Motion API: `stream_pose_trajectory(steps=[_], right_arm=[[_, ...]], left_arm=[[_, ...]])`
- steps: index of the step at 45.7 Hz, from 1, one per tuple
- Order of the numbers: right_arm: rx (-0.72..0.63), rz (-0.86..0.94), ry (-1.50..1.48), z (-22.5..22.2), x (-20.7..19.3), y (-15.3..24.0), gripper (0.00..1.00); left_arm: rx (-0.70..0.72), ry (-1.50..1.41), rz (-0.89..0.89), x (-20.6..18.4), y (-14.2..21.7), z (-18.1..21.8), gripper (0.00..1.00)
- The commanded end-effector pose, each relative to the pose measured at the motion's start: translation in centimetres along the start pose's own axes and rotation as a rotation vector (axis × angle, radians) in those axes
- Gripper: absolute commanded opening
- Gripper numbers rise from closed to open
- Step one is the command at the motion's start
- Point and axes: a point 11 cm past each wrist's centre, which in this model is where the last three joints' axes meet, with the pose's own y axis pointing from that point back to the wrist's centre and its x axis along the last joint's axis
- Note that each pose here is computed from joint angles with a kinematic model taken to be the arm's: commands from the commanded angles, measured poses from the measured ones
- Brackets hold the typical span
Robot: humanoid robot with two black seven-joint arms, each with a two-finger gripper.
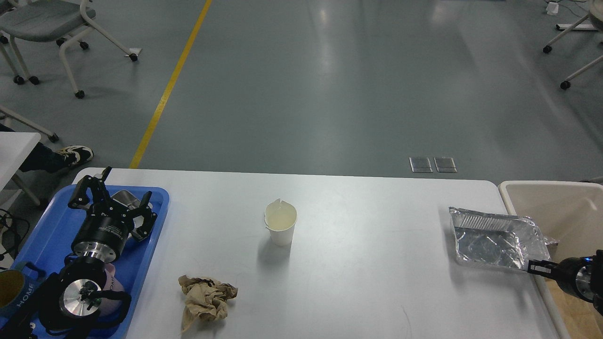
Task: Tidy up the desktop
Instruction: 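Lift the foil tray up out of the white bin with the right gripper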
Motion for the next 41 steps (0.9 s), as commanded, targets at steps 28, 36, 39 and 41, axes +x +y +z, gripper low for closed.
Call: stream_pose_trajectory(steps=[28, 36, 39, 41], right_arm=[[0.049, -0.054, 0.040, -0.6, -1.1, -0.1, 0.00], [0.052, -0.035, -0.007, -0.6, -0.9, -0.1, 0.00], [0.040, -0.021, -0.047, -0.3, -0.8, -0.1, 0.00], [0.036, -0.010, -0.074, -0.1, -0.7, -0.1, 0.00]], left_arm=[[0.003, -0.002, 0.004, 0.1, 0.1, 0.0, 0.96], [0.003, -0.003, 0.005, 0.2, 0.1, 0.0, 0.96], [0.002, -0.006, 0.004, 0.2, 0.1, 0.1, 0.96], [0.002, -0.008, 0.005, 0.3, 0.1, 0.2, 0.96]])
